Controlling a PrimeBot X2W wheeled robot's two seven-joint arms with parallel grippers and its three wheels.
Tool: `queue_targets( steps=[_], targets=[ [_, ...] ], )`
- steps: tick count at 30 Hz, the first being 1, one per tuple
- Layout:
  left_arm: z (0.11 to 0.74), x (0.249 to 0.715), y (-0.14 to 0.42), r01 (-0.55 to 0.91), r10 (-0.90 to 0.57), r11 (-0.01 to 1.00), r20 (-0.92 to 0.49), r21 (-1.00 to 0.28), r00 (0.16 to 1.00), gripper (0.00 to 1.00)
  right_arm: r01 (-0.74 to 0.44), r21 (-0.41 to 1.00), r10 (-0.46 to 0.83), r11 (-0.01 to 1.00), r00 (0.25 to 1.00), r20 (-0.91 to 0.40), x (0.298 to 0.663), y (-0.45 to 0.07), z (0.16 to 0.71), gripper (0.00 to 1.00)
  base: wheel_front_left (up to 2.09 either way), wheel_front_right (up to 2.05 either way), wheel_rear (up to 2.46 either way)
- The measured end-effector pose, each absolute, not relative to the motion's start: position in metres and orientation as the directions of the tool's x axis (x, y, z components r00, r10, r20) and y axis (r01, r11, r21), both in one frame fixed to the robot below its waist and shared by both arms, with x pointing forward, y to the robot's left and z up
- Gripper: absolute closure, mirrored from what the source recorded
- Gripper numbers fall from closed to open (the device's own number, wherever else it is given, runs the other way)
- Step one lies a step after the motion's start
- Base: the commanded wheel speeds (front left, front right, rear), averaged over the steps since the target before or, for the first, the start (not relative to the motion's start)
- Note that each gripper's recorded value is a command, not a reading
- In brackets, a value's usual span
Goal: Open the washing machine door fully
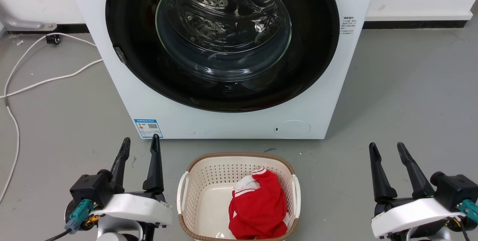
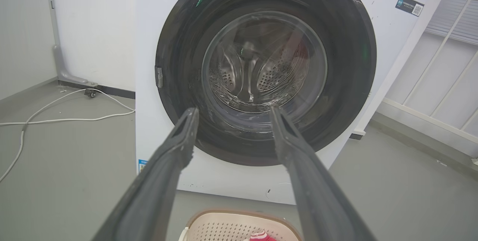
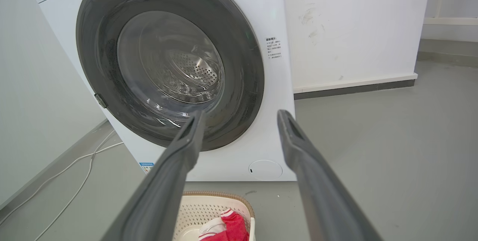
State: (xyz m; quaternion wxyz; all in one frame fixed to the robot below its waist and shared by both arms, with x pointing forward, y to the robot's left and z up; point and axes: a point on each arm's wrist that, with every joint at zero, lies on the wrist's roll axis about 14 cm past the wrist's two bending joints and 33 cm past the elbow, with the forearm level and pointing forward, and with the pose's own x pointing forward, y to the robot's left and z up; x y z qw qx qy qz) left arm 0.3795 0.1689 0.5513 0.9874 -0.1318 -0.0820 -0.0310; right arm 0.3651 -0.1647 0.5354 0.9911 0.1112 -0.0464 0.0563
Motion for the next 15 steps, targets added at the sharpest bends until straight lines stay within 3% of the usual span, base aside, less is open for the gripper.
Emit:
queue_targets(
  steps=[15],
  targets=[
    [0.5537,0.3786,0.1624,0.093,-0.066,0.987,0.197,-0.129,0.978,0.0,-0.131,0.095,0.12,0.987,0.986,0.115,0.3628,-0.161,0.5378,0.0,0.0,0.0,0.0]
  ],
)
